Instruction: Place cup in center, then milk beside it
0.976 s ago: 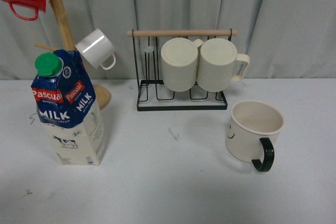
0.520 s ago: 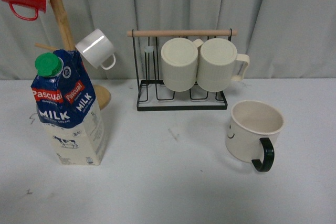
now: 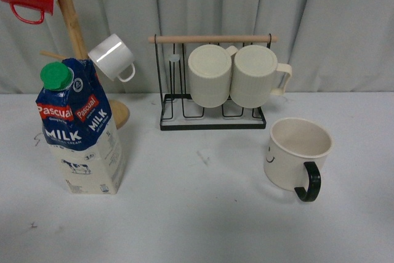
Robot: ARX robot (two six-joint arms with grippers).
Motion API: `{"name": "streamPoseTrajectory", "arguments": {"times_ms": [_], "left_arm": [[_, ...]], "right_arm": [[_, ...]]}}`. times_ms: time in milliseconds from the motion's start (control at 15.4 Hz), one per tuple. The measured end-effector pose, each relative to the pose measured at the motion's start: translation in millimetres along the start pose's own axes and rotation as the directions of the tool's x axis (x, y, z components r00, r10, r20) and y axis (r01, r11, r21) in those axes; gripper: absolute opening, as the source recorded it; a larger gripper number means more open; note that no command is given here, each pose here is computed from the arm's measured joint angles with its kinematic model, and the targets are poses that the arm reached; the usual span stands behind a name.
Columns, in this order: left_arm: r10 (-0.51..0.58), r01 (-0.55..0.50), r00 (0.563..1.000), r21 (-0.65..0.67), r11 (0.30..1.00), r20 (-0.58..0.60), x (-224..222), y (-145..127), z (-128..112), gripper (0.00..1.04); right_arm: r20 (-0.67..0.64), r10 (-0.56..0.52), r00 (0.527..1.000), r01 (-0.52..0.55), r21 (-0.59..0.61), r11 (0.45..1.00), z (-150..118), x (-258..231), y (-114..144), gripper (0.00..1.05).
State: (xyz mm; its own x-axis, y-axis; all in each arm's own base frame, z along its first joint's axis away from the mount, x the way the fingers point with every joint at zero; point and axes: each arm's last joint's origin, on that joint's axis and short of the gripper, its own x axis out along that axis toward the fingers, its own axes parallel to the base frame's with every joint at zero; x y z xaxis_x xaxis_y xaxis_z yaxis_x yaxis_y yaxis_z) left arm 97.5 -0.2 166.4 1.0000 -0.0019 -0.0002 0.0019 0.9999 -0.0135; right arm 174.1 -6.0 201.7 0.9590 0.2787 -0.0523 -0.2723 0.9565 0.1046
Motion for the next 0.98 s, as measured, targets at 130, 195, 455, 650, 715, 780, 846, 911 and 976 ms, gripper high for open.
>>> {"name": "streamPoseTrajectory", "arguments": {"times_ms": [130, 195, 455, 650, 715, 780, 846, 911, 976], "left_arm": [[0.0, 0.0, 1.0, 0.0, 1.0, 0.0, 0.0, 0.0, 0.0, 0.98], [0.0, 0.0, 1.0, 0.0, 1.0, 0.0, 0.0, 0.0, 0.0, 0.98], [0.0, 0.0, 1.0, 0.0, 1.0, 0.0, 0.0, 0.0, 0.0, 0.98], [0.0, 0.0, 1.0, 0.0, 1.0, 0.0, 0.0, 0.0, 0.0, 0.98], [0.0, 0.0, 1.0, 0.0, 1.0, 0.0, 0.0, 0.0, 0.0, 0.98], [0.0, 0.0, 1.0, 0.0, 1.0, 0.0, 0.0, 0.0, 0.0, 0.98], [0.0, 0.0, 1.0, 0.0, 1.0, 0.0, 0.0, 0.0, 0.0, 0.98], [0.0, 0.0, 1.0, 0.0, 1.0, 0.0, 0.0, 0.0, 0.0, 0.98], [0.0, 0.0, 1.0, 0.0, 1.0, 0.0, 0.0, 0.0, 0.0, 0.98]], "right_arm": [[-0.075, -0.119, 0.99, 0.123, 0.064, 0.99, 1.5, 56.6, -6.1, 0.98], [-0.174, -0.165, 0.971, 0.183, 0.094, 0.978, -5.5, 84.2, -6.0, 0.98], [-0.427, -0.265, 0.865, 0.345, 0.123, 0.93, -38.2, 157.2, -5.1, 0.98], [-0.474, -0.251, 0.844, 0.359, 0.15, 0.921, -48.4, 173.1, -1.3, 0.98], [-0.495, -0.242, 0.835, 0.359, 0.156, 0.92, -55.4, 176.3, 1.4, 0.98], [-0.511, -0.235, 0.827, 0.361, 0.16, 0.919, -60.6, 177.9, 3.1, 0.98], [-0.535, -0.225, 0.814, 0.363, 0.167, 0.917, -66.7, 179.4, 5.2, 0.98], [-0.551, -0.217, 0.806, 0.364, 0.173, 0.915, -74.1, 182.4, 7.8, 0.98], [-0.558, -0.214, 0.802, 0.369, 0.181, 0.911, -78.1, 185.0, 8.0, 0.98]]}}
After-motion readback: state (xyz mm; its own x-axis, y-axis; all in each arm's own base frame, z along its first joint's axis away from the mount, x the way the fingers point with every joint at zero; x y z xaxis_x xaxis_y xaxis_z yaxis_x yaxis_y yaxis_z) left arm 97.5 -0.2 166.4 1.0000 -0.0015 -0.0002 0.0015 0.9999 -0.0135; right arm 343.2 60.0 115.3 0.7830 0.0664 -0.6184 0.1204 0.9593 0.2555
